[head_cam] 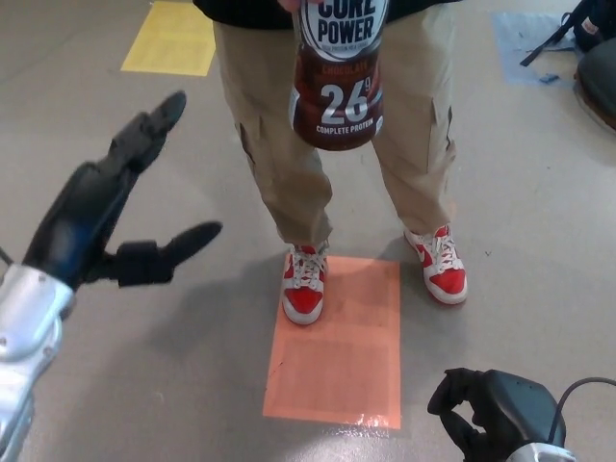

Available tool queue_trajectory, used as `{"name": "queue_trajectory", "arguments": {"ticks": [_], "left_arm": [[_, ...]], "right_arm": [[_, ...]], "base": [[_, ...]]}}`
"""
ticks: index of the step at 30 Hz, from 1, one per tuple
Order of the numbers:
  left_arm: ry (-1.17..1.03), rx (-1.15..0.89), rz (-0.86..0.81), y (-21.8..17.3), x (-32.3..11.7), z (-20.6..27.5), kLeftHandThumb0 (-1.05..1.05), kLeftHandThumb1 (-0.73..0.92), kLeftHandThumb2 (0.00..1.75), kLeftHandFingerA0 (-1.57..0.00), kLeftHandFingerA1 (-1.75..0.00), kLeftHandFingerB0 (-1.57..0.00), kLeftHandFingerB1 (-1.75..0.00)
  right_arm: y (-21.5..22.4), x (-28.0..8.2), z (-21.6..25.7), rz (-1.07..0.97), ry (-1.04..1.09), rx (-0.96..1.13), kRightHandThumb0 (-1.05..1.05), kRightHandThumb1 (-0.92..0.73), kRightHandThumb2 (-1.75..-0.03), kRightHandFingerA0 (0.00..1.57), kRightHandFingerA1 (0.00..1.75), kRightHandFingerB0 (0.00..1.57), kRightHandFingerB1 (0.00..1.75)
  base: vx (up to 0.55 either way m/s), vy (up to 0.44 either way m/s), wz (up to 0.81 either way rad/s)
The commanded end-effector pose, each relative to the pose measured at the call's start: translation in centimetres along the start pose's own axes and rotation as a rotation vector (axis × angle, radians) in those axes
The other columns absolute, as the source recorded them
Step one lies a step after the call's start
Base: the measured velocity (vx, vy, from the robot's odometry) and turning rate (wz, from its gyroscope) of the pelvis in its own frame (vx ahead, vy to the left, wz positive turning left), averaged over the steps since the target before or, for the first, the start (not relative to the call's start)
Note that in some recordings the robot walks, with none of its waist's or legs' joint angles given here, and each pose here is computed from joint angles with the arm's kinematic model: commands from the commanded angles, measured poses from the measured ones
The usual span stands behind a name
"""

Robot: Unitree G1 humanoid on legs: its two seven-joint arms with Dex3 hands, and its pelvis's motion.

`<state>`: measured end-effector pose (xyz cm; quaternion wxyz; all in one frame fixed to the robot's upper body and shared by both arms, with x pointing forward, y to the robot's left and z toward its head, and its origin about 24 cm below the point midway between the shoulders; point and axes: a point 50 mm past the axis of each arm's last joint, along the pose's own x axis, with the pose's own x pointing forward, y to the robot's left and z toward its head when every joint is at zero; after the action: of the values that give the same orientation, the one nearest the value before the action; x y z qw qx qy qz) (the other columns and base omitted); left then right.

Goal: The robot recieved a bottle of protein shake from a person using its left hand and then shake the protein up and down 2 two times and hand it back to the person

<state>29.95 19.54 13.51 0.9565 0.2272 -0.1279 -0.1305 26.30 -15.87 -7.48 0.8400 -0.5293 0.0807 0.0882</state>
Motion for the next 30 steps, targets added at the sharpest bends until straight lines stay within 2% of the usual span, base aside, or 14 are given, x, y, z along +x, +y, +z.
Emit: {"name": "queue_trajectory", "arguments": {"ticks": [1, 2, 7, 8, 10, 11, 13, 15, 16, 17, 20, 24, 25, 30], "left_arm": [[0.164, -0.499, -0.496, 1.1, 2.2, 6.2, -0.75, 0.70, 0.65, -0.13, -0.36, 0.00, -0.01], [0.168, -0.506, -0.505, 1.0, 2.3, 6.5, -0.82, 0.58, 0.89, -0.09, -0.45, 0.00, -0.04], [0.178, -0.509, -0.522, 0.6, 3.0, 7.5, -0.81, 0.56, 0.88, -0.09, -0.45, 0.00, -0.05], [0.185, -0.506, -0.526, 0.3, 3.2, 7.6, -0.74, 0.67, 0.63, -0.14, -0.36, 0.00, -0.01], [0.188, -0.504, -0.532, 0.1, 3.3, 7.8, -0.77, 0.67, 0.61, -0.15, -0.35, 0.00, -0.04], [0.186, -0.500, -0.552, -0.2, 3.6, 8.2, -0.78, 0.55, 0.77, -0.09, -0.41, 0.00, 0.00], [0.188, -0.500, -0.573, -0.4, 3.8, 8.5, -0.80, 0.56, 0.82, -0.07, -0.40, 0.00, 0.00], [0.191, -0.507, -0.578, -0.6, 4.0, 8.8, -0.79, 0.55, 0.80, -0.07, -0.40, 0.00, 0.00], [0.189, -0.495, -0.587, -0.7, 4.1, 9.1, -0.82, 0.56, 0.83, -0.07, -0.41, 0.00, 0.00], [0.187, -0.485, -0.597, -0.7, 4.3, 9.3, -0.81, 0.56, 0.82, -0.08, -0.39, 0.00, 0.00], [0.190, -0.486, -0.611, -1.0, 4.2, 9.5, -0.83, 0.58, 0.85, -0.12, -0.42, 0.00, 0.00], [0.190, -0.500, -0.627, -1.3, 4.8, 10.2, -0.77, 0.68, 0.62, -0.17, -0.37, 0.00, -0.04], [0.193, -0.501, -0.629, -1.3, 4.9, 10.4, -0.82, 0.56, 0.89, -0.13, -0.46, 0.00, -0.06], [0.208, -0.478, -0.640, -1.9, 5.4, 11.1, -0.80, 0.55, 0.90, -0.15, -0.47, 0.00, -0.12]], "right_arm": [[-1.1, -0.2, -1.1, -0.074, -0.022, -0.041, -0.54, -0.55, -1.10, 0.75, 0.81, 0.80, 0.81], [-0.9, -0.3, -1.2, -0.068, -0.019, -0.042, -0.54, -0.55, -1.10, 0.76, 0.81, 0.80, 0.80], [-0.8, -0.2, -1.1, -0.063, -0.013, -0.046, -0.53, -0.64, -0.94, 0.79, 0.81, 0.85, 0.76], [-0.6, -0.4, -1.2, -0.060, -0.010, -0.040, -0.51, -0.62, -0.95, 0.80, 0.79, 0.85, 0.74], [-0.6, -0.5, -1.2, -0.062, -0.010, -0.037, -0.50, -0.62, -0.95, 0.80, 0.78, 0.86, 0.72], [-0.4, -0.6, -1.3, -0.058, -0.002, -0.025, -0.52, -0.56, -1.09, 0.75, 0.79, 0.83, 0.78], [-0.4, -0.7, -1.3, -0.059, -0.003, -0.025, -0.52, -0.56, -1.09, 0.75, 0.78, 0.84, 0.78], [-0.3, -0.7, -1.3, -0.051, -0.003, -0.038, -0.53, -0.57, -1.11, 0.75, 0.79, 0.83, 0.79], [-0.3, -0.7, -1.3, -0.048, -0.006, -0.045, -0.51, -0.66, -0.98, 0.76, 0.73, 0.86, 0.73], [-0.3, -0.7, -1.3, -0.046, -0.009, -0.053, -0.52, -0.58, -1.14, 0.73, 0.78, 0.82, 0.79], [0.0, -0.9, -1.4, -0.042, -0.015, -0.064, -0.52, -0.57, -1.14, 0.74, 0.79, 0.82, 0.80], [0.0, -0.8, -1.3, -0.035, -0.016, -0.076, -0.53, -0.58, -1.17, 0.78, 0.82, 0.83, 0.81], [0.0, -0.8, -1.3, -0.035, -0.016, -0.070, -0.52, -0.57, -1.17, 0.78, 0.82, 0.82, 0.82], [-0.2, -0.8, -1.4, -0.032, -0.013, -0.058, -0.52, -0.61, -1.09, 0.81, 0.84, 0.84, 0.79]], "base": [[0.00, 0.000, 0.00], [0.00, 0.000, 0.00], [0.00, 0.000, 0.00], [0.00, 0.000, 0.00], [0.00, 0.000, 0.00], [0.00, 0.000, 0.00], [0.00, 0.000, 0.00], [0.00, 0.000, 0.00], [0.00, 0.000, 0.00], [0.00, 0.000, 0.00], [0.00, 0.000, 0.00], [0.00, 0.000, 0.00], [0.00, 0.000, 0.00], [0.00, 0.000, 0.00]]}}
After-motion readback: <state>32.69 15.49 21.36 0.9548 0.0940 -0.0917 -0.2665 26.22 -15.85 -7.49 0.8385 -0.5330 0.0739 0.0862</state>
